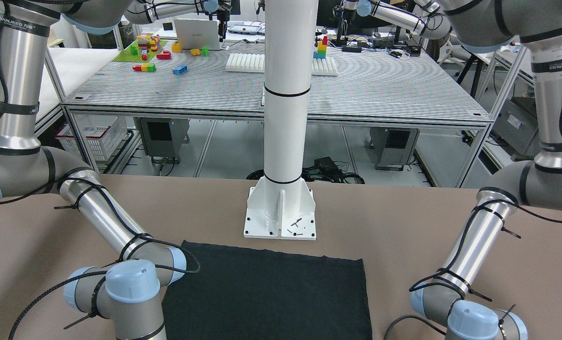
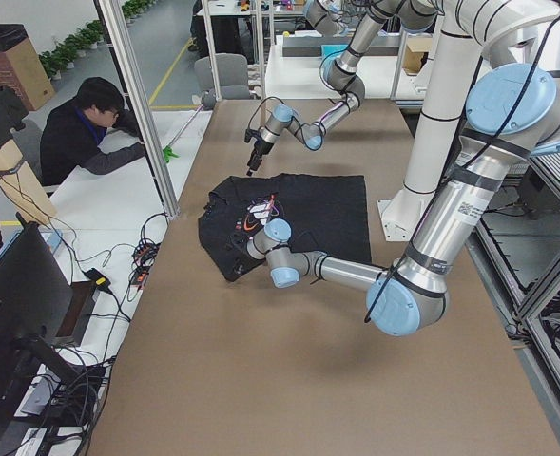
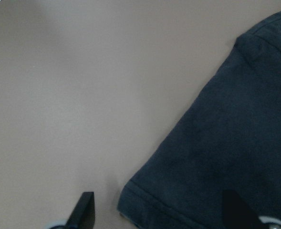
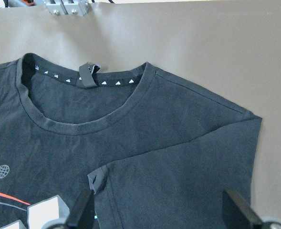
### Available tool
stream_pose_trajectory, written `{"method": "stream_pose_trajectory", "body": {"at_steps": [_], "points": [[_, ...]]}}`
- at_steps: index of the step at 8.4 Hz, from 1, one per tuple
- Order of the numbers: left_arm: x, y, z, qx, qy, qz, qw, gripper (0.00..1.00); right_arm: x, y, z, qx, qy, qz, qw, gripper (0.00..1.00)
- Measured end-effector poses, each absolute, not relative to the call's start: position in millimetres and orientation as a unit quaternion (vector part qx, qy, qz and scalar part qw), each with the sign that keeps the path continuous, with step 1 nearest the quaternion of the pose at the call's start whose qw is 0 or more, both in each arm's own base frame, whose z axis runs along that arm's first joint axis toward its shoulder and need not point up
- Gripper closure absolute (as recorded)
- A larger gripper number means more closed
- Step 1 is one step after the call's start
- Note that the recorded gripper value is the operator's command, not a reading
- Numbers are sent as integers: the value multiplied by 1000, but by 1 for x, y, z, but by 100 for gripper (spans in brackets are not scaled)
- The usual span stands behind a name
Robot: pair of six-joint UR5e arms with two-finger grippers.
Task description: Fold clothes
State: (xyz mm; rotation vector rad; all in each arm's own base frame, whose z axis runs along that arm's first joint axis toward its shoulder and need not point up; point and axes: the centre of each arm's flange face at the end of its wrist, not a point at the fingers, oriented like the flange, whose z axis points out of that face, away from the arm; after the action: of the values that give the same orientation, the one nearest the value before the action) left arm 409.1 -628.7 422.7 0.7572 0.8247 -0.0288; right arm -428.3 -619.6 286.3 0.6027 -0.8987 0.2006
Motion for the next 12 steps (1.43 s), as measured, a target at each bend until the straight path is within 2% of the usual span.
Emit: {"method": "stream_pose_trajectory", "body": {"at_steps": [1,2,6,10,11,12], "points": [[410,-631,427,358,384,-11,851,6,-427,-618,288,287,-427,95,853,6],[413,-634,430,355,380,-9,854,11,-426,-617,292,286,-426,95,853,6],[417,-640,434,352,375,-8,857,35,-426,-616,296,285,-424,95,855,6],[420,-638,435,350,376,-6,858,38,-426,-616,296,285,-423,95,855,6],[420,-638,437,350,376,-6,858,43,-426,-616,296,286,-422,95,855,6],[421,-638,438,349,375,-6,858,63,-426,-616,296,286,-422,95,855,6]]}}
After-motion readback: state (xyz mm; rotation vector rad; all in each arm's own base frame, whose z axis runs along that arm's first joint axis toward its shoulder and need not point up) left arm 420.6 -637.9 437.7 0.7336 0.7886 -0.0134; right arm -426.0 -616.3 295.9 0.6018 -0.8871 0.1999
